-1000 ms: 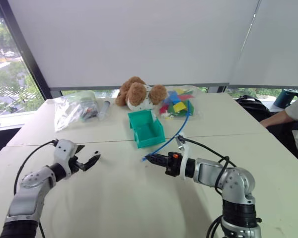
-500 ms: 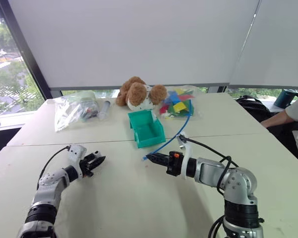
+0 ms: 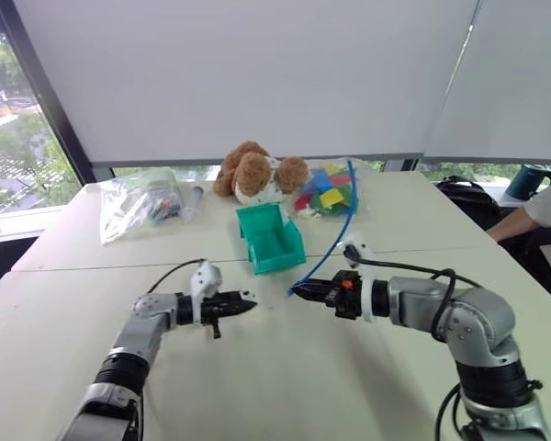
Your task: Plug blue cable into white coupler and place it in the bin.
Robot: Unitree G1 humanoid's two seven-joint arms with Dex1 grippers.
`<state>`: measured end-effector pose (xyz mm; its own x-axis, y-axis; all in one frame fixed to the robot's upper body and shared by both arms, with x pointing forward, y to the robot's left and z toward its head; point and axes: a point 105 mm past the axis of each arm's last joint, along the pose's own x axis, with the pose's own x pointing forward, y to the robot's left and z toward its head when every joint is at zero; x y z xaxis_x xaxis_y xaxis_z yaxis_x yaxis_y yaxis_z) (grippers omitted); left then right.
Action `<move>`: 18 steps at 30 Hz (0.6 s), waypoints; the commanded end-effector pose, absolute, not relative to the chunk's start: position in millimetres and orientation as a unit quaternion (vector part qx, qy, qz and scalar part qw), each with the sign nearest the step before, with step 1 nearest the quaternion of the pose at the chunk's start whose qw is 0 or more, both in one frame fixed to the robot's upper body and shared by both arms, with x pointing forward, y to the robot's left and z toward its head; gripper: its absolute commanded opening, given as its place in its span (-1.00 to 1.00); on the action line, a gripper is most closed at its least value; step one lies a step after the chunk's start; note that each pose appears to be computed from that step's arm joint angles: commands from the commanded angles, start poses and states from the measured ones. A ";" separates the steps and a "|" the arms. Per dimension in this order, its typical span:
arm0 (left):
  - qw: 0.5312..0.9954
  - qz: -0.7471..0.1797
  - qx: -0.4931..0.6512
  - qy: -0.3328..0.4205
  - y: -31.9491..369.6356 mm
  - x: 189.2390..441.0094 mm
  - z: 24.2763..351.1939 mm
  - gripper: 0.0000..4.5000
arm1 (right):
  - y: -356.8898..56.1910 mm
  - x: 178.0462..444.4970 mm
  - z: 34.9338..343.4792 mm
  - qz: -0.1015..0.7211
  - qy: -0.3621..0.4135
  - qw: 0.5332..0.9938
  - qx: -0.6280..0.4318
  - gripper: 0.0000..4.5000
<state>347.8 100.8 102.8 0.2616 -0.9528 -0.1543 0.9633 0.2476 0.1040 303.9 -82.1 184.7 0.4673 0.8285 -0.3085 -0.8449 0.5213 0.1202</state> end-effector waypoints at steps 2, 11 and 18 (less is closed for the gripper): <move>0.731 -0.669 0.134 0.023 73.2 333.8 101.4 -0.84 | -75.9 296.5 191.4 0.545 0.110 0.816 -0.158 -1.00; 0.697 -0.694 0.176 0.043 59.9 326.2 73.7 -0.84 | -59.6 295.0 171.9 0.608 0.094 0.750 -0.242 -1.00; 0.695 -0.694 0.181 0.042 60.0 326.9 72.3 -0.84 | -55.4 301.5 163.2 0.615 0.096 0.735 -0.268 -1.00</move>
<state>327.4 59.2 76.3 0.0373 -0.9574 -0.2865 0.9807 -0.0200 0.1946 300.3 -60.3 153.6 0.2250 0.8437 -0.4874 -0.9652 0.1246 -0.2299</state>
